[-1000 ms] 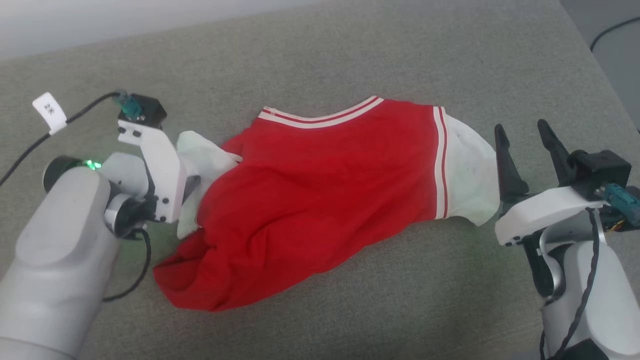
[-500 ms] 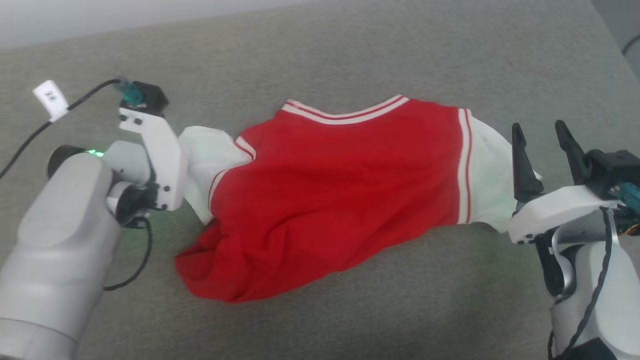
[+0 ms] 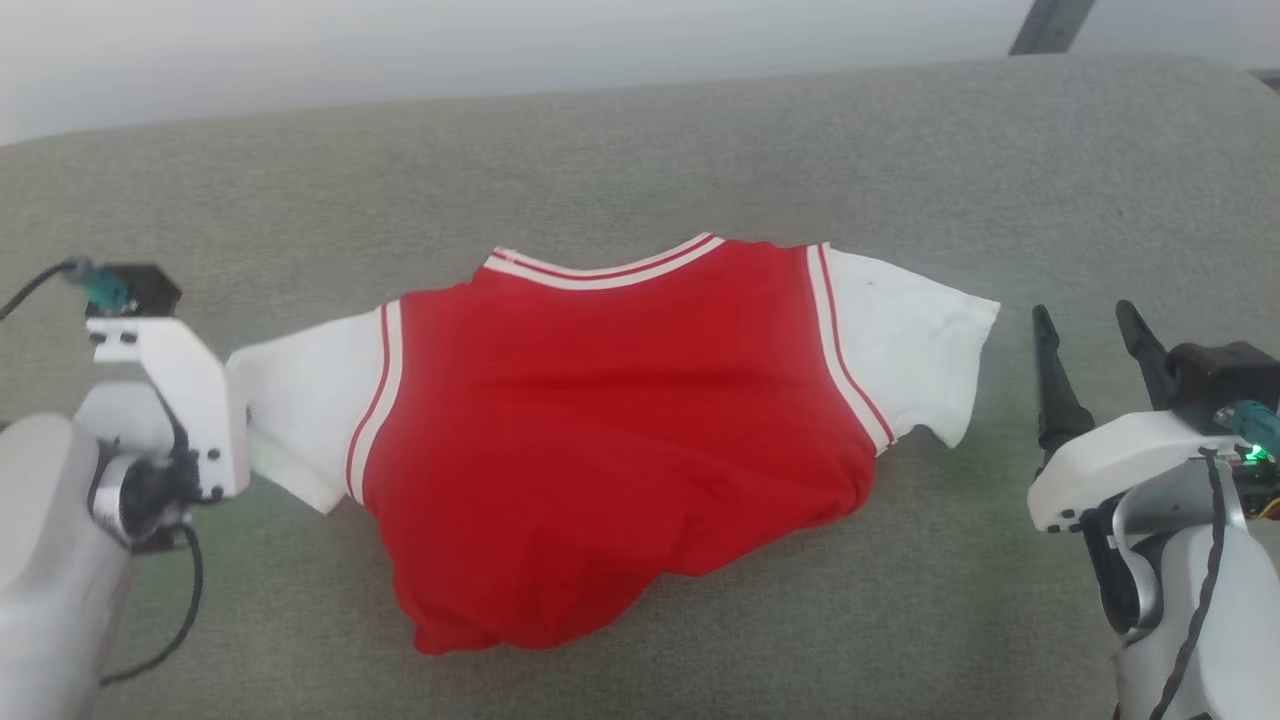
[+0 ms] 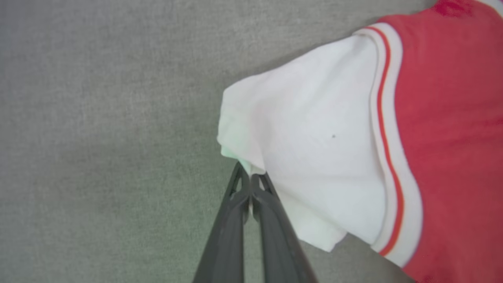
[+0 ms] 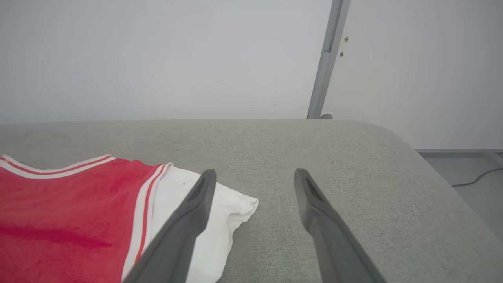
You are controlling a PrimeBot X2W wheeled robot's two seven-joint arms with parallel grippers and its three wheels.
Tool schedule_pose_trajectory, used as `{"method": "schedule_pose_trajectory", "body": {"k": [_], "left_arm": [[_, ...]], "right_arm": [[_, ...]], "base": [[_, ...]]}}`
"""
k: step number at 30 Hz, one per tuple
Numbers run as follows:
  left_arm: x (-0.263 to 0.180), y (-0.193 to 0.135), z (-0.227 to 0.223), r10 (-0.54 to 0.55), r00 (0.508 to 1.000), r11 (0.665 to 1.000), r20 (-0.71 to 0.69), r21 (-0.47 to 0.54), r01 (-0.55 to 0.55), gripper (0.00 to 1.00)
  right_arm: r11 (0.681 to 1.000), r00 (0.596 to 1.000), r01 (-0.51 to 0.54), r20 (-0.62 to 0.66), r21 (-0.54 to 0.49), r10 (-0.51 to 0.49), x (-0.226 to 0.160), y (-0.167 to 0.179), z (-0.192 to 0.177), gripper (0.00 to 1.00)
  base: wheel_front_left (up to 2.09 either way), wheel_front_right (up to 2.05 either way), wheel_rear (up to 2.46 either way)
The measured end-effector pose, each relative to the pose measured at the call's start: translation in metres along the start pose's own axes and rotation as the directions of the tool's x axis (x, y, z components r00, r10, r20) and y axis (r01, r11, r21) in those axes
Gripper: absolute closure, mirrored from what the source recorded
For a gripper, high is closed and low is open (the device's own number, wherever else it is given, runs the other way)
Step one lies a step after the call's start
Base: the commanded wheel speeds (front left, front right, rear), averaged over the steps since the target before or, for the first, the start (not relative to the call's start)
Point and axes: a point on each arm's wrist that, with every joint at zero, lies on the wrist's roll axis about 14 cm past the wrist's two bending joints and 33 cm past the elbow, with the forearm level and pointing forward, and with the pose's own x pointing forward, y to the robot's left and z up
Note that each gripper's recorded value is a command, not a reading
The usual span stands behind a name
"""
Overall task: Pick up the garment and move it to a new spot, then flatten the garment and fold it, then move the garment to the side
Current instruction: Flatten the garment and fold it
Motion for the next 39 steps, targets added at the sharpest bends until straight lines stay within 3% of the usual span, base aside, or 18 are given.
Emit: {"method": "schedule_pose_trajectory", "body": {"k": [7, 8, 9, 10, 16, 23, 31, 32, 39], "left_arm": [[-0.006, 0.021, -0.039, 0.033, 0.998, 0.995, -0.055, -0.092, -0.038, 1.00], [-0.005, 0.020, -0.041, 0.033, 0.998, 0.994, -0.060, -0.100, -0.039, 0.79], [-0.005, 0.020, -0.042, 0.033, 0.998, 0.995, -0.057, -0.097, -0.038, 0.26], [-0.004, 0.021, -0.043, 0.034, 0.998, 0.994, -0.056, -0.106, -0.040, 0.00], [-0.010, 0.021, -0.018, 0.039, 0.999, 0.997, -0.027, -0.059, -0.040, 0.00], [-0.005, 0.024, -0.016, 0.079, 0.990, 0.997, -0.121, 0.034, -0.076, 0.00], [0.019, 0.022, -0.034, 0.071, 0.973, 0.997, -0.220, 0.010, -0.071, 0.00], [0.021, 0.020, -0.033, 0.060, 0.973, 0.998, -0.222, 0.004, -0.060, 1.00], [0.031, 0.011, -0.028, 0.015, 0.980, 1.000, -0.198, -0.003, -0.016, 1.00]], "right_arm": [[0.999, 0.999, -0.039, -0.006, 0.000, 0.039, 0.001, 0.013, 0.002, 0.00], [0.999, 0.999, -0.042, -0.009, -0.002, 0.042, 0.001, 0.014, 0.002, 0.00], [0.999, 0.999, -0.047, -0.006, -0.004, 0.047, 0.001, 0.015, 0.004, 0.00], [0.999, 0.999, -0.052, -0.004, -0.009, 0.052, 0.001, 0.016, 0.006, 0.00], [0.998, 0.998, -0.058, 0.013, -0.021, 0.059, 0.001, 0.015, 0.014, 0.00], [0.998, 0.998, -0.064, 0.007, -0.028, 0.064, 0.007, 0.015, 0.015, 0.00], [0.996, 0.995, -0.080, -0.054, -0.025, 0.078, 0.016, 0.019, 0.000, 0.00], [0.996, 0.994, -0.083, -0.068, -0.016, 0.081, 0.018, 0.020, -0.002, 0.00], [0.992, 0.962, -0.121, -0.244, 0.033, 0.125, 0.034, 0.031, -0.028, 0.00]], "base": [[0.00, 0.00, 0.00], [0.00, 0.00, 0.00], [0.00, 0.00, 0.00], [0.00, 0.00, 0.00], [0.00, 0.00, 0.00], [0.00, 0.00, 0.00], [0.00, 0.00, 0.00], [0.00, 0.00, 0.00], [0.00, 0.00, 0.00]]}}
